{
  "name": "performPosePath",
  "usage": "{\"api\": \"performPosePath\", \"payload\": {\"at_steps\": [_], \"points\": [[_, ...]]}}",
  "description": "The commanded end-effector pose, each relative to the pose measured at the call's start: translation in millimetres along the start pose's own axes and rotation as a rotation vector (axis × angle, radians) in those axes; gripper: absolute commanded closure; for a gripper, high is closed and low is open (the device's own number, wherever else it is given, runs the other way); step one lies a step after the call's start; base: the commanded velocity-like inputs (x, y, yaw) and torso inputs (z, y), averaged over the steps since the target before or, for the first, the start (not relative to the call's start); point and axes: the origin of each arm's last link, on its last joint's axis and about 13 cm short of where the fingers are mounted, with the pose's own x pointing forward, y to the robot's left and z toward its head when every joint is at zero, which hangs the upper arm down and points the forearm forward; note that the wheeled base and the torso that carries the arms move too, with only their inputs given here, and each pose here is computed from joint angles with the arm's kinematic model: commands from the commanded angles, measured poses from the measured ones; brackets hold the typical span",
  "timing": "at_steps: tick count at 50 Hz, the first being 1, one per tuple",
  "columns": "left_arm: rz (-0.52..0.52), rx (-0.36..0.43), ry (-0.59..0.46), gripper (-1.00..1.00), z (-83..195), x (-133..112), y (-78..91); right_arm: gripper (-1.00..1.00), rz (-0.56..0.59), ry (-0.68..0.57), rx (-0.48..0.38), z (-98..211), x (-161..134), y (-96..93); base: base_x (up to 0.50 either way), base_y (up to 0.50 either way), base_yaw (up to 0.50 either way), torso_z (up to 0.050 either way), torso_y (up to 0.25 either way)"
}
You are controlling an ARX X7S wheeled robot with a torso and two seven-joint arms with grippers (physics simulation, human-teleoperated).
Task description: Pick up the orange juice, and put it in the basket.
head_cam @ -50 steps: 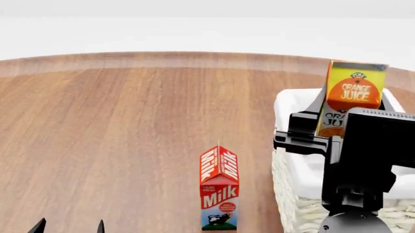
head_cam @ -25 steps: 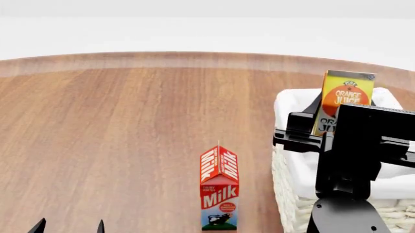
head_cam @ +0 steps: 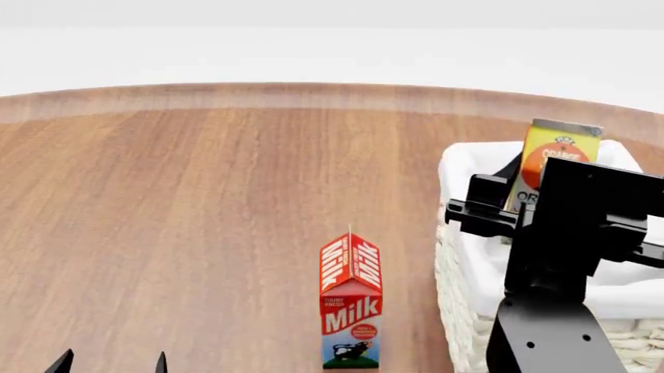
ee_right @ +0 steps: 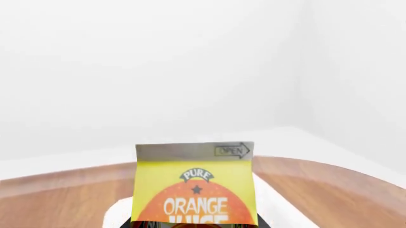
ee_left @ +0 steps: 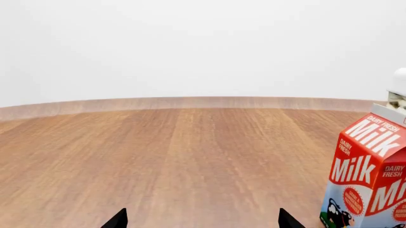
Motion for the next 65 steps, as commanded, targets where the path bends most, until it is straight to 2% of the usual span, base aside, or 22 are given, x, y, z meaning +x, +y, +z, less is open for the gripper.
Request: {"api": "performPosePath", "payload": {"at_steps": [1, 35, 58, 59, 65], "points": [[0.0, 0.0, 0.0, -1.0, 0.0, 0.0, 0.0, 1.0, -0.019, -0.008, -0.025, -1.5, 9.4, 0.5, 0.0, 0.0, 0.0, 0.0, 0.0], [0.0, 0.0, 0.0, -1.0, 0.0, 0.0, 0.0, 1.0, -0.063, 0.016, -0.082, -17.6, 30.3, 2.7, 0.0, 0.0, 0.0, 0.0, 0.001], [0.0, 0.0, 0.0, -1.0, 0.0, 0.0, 0.0, 1.0, -0.075, 0.031, -0.084, -24.9, 34.4, 2.5, 0.0, 0.0, 0.0, 0.0, 0.001], [0.0, 0.0, 0.0, -1.0, 0.0, 0.0, 0.0, -1.0, -0.077, 0.03, -0.086, -24.5, 34.3, 2.5, 0.0, 0.0, 0.0, 0.0, 0.0], [0.0, 0.0, 0.0, -1.0, 0.0, 0.0, 0.0, -1.0, -0.074, 0.027, -0.087, -22.5, 33.3, 3.3, 0.0, 0.0, 0.0, 0.0, 0.0]]}}
